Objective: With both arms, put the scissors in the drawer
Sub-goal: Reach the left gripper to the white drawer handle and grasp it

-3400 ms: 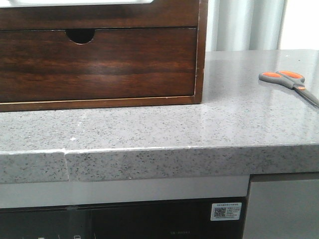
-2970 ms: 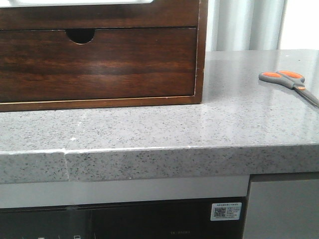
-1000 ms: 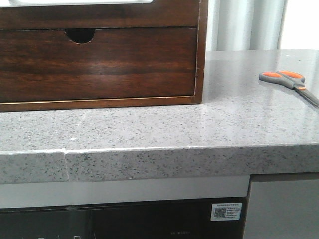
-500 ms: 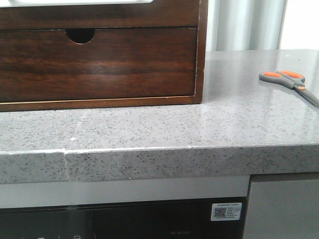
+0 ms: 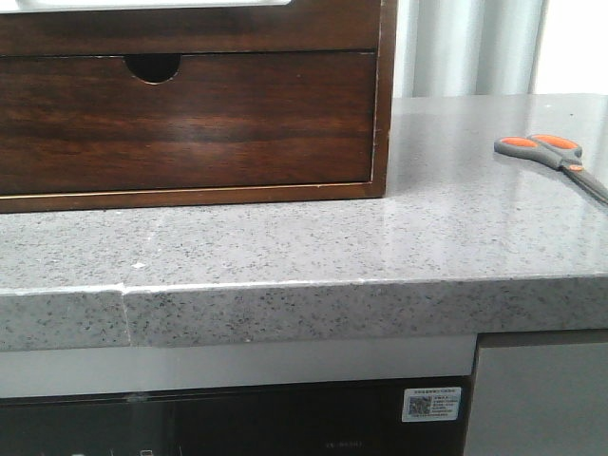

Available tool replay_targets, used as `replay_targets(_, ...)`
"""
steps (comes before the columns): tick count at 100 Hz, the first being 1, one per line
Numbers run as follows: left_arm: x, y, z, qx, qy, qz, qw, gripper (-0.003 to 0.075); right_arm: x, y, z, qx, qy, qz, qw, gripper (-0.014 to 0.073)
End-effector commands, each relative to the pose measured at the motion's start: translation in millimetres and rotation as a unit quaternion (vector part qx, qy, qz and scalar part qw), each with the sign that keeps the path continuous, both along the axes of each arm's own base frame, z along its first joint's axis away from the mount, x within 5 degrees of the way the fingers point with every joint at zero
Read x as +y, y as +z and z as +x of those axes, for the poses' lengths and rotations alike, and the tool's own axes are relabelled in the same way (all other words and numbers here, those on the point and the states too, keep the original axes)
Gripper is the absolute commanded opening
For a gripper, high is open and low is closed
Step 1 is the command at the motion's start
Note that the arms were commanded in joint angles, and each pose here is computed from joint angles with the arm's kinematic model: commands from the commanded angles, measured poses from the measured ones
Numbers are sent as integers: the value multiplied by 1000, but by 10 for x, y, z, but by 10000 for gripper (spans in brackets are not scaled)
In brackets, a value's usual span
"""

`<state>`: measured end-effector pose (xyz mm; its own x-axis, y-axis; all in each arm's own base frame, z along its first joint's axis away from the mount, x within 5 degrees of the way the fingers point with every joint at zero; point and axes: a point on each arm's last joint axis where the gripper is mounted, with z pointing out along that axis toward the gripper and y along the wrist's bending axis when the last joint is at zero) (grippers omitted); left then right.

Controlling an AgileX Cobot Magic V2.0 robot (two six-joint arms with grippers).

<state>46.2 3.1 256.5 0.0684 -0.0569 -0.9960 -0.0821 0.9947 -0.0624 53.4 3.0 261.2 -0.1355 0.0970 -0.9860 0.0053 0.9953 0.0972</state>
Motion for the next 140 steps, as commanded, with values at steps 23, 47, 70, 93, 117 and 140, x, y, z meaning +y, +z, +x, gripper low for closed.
replay_targets(23, 21, 467, 57, -35, 12, 36, 999, 6, -18, 424, 357, 65, 3, -2, 998, -106)
replay_targets(47, 37, 503, 189, -40, 13, 34, 999, 256, -40, 364, 574, 95, -1, 1, 995, -106)
replay_targets(70, 53, 604, 281, -90, 17, 34, 995, 307, -45, 316, 644, 116, -1, 2, 993, -106)
replay_targets(93, -45, 628, 450, -93, -14, 222, 970, 307, -45, 288, 662, 127, 0, 3, 992, -106)
replay_targets(117, -338, 550, 746, -107, -144, 336, 925, 307, -44, 281, 661, 128, 0, 3, 992, -106)
replay_targets(140, -667, 552, 982, -136, -262, 380, 877, 307, -42, 219, 653, 142, 1, 3, 990, -106)
